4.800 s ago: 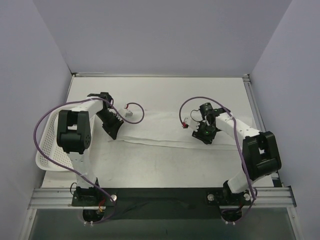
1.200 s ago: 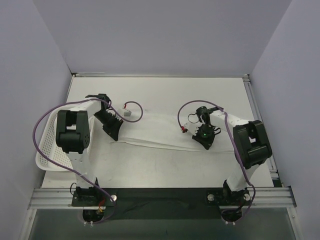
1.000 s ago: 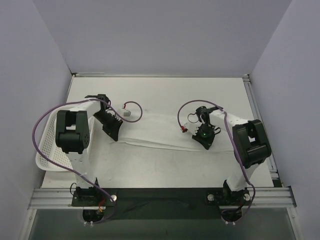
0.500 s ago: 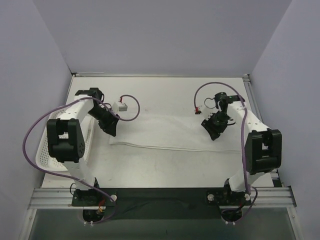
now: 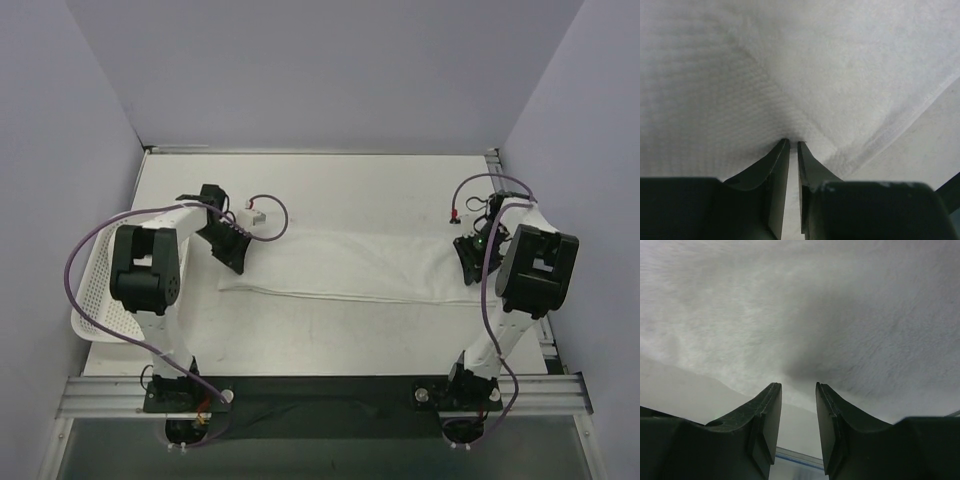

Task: Roll the towels
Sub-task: Fold the towel

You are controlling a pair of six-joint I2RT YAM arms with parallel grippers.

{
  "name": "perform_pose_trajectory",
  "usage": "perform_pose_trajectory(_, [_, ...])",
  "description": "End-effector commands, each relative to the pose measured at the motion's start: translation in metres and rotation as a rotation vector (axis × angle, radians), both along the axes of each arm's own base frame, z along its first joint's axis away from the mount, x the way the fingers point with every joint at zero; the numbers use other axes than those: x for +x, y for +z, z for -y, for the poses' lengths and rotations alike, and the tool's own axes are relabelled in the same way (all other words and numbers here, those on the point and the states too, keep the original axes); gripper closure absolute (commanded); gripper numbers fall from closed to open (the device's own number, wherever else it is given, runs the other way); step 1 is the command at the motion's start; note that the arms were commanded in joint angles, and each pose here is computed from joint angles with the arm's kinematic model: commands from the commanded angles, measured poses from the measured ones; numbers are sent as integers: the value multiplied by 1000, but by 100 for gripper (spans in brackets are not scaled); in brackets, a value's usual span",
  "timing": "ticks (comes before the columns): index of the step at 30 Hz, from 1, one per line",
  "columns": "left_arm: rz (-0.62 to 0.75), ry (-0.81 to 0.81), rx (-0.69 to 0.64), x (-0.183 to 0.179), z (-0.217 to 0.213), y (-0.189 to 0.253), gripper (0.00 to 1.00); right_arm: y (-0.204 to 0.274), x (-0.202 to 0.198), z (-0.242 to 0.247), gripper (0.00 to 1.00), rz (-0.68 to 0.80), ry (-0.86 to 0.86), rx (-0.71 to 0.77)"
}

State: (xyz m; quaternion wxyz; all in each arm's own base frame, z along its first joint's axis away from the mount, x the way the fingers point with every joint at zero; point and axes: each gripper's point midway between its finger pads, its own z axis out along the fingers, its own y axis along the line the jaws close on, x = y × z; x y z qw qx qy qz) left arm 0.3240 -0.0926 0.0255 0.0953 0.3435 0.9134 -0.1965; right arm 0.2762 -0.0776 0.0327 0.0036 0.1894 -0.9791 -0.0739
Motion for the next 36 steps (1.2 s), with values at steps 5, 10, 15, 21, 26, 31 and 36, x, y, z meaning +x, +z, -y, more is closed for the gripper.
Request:
perform_pose_trajectory(5, [-4,229,171,4,-42,-38,79,-27,-7,40,66,-85,-19,-195])
perform_pose_trajectory(10, [63,165,4,-3,-20,-1,77,-4,14,24,67,12,-25,-146])
perform_pose_trajectory(15, [235,136,-97,37,10,62,64,54,63,4,67,228,-81,-63])
perform_pose_trajectory(21, [316,181,-100,101,16,83,61,62,103,26,71,282,-115,-125])
perform_pose_trajectory(26, [287,205,-61,120,13,55,65,44,118,45,82,252,-132,-191])
perform_pose_trajectory(31, [246,189,-13,107,8,24,68,10,114,59,91,186,-130,-244])
perform_pose_trajectory(36, [206,247,150,100,-24,-11,80,-15,117,84,92,147,-130,-357])
